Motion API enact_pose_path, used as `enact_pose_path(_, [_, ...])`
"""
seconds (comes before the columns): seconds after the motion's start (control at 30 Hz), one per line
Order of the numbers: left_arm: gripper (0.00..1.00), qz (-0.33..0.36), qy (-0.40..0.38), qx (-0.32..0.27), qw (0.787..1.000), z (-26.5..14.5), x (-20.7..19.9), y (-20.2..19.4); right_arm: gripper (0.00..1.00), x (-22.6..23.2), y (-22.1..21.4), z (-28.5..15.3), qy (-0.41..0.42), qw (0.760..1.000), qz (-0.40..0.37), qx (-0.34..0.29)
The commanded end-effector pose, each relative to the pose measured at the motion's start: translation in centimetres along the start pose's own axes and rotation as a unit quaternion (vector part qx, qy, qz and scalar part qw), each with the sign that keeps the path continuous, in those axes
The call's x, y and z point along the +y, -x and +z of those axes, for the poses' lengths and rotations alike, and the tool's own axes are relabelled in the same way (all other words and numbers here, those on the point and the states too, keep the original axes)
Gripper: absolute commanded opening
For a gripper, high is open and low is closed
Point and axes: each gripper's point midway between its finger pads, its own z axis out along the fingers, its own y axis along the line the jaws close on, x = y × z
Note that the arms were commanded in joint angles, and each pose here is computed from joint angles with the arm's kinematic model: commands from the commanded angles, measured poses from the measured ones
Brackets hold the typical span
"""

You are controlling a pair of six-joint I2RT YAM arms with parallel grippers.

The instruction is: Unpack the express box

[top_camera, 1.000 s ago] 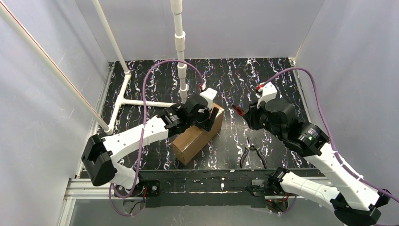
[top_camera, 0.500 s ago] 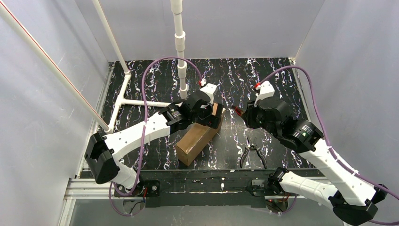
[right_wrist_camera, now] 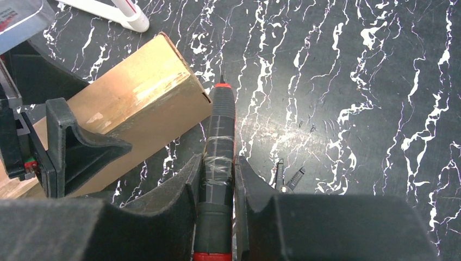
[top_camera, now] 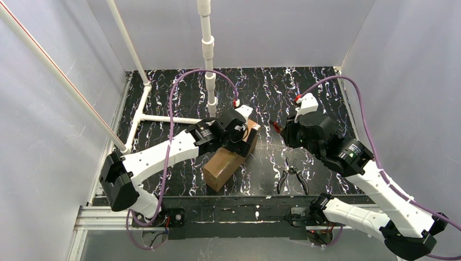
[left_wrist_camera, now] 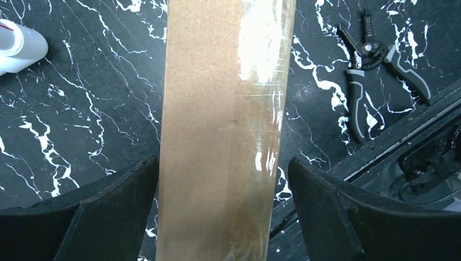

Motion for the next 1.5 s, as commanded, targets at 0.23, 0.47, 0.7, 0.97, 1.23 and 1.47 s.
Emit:
enact_pose_path(0.23, [0.60, -0.040, -0.007, -0.010, 0.999, -1.2, 0.6, 1.1, 0.01, 0.4, 2.3, -1.0, 0.012, 0.999, 0.009, -0.042])
enact_pose_path(0.47, [0.56, -0.129, -0.076, -0.058, 0.987, -3.0, -0.3, 3.0, 0.01, -0.2, 2.7, -1.6, 0.004, 0.999, 0.008, -0.053])
enact_pose_path(0.7, [0.56, -0.259, -0.174, -0.122, 0.942, -3.7, -2.3, 4.8, 0.01, -0.3, 3.4, -2.0, 0.001, 0.998, 0.004, -0.060])
enact_pose_path(0.97, [0.56, -0.421, -0.176, -0.124, 0.881, -2.4, -1.3, 3.5, 0.01, -0.1, 3.0, -2.0, 0.008, 0.999, 0.003, -0.054])
enact_pose_path(1.23, [0.54, -0.558, -0.130, -0.166, 0.803, -1.1, 2.5, 0.3, 0.01, 0.1, 2.8, -2.0, 0.015, 0.999, 0.004, -0.051])
enact_pose_path(1.47, [0.52, -0.628, -0.080, -0.227, 0.740, -1.0, 6.4, -1.2, 0.01, 0.2, 2.8, -2.2, 0.021, 0.998, 0.007, -0.054])
